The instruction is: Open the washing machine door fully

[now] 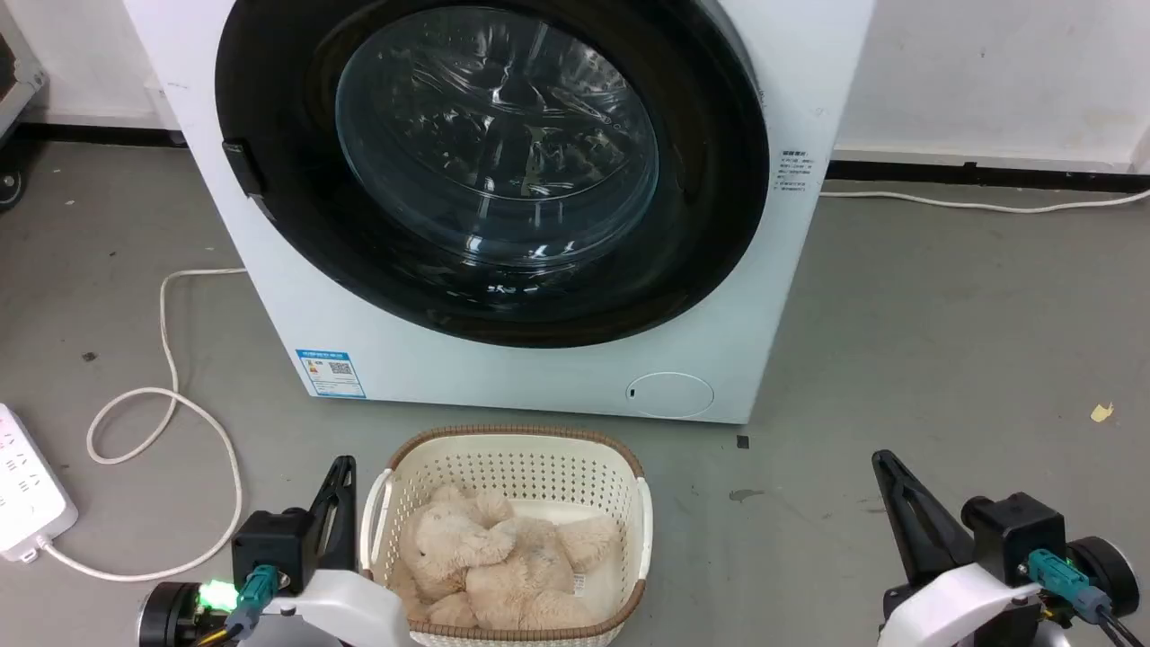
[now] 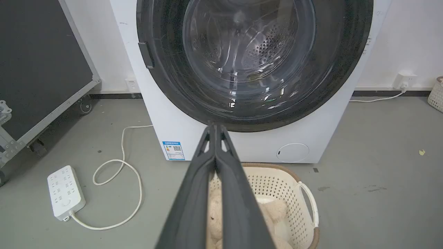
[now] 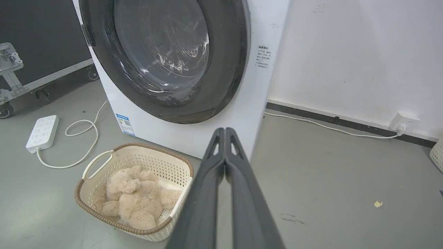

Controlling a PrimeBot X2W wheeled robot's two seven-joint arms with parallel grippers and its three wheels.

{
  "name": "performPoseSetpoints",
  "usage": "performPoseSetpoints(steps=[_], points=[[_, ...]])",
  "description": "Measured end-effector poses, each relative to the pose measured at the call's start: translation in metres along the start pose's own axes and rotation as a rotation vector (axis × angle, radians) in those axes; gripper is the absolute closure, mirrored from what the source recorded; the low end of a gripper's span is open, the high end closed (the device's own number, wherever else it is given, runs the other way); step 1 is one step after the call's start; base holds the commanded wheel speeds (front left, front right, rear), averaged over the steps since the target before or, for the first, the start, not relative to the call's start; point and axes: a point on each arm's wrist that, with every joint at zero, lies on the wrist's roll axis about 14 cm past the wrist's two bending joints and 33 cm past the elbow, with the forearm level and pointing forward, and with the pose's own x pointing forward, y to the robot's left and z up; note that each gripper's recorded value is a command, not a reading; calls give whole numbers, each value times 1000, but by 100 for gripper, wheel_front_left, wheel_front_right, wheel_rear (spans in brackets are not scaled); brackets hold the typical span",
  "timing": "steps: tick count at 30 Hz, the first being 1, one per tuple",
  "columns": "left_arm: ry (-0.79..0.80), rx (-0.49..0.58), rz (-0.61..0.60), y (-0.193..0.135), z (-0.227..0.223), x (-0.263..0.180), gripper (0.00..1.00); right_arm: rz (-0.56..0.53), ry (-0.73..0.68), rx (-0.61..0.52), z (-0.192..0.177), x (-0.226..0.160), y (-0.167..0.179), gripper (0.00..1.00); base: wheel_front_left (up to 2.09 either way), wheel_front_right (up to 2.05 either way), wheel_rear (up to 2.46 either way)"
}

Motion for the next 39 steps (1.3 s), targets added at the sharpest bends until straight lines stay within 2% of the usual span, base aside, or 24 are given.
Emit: performPoseSetpoints(steps=[29,30,39], points=[[0,0,0,0,0,0,100,0,0,0,0,0,0,100,0,0,0],[0,0,-1,0,0,0,0,0,0,0,0,0,0,0,0,0,0],[1,0,-2,-1,-1,0,0,0,-1,3,0,0,0,0,0,0,0]])
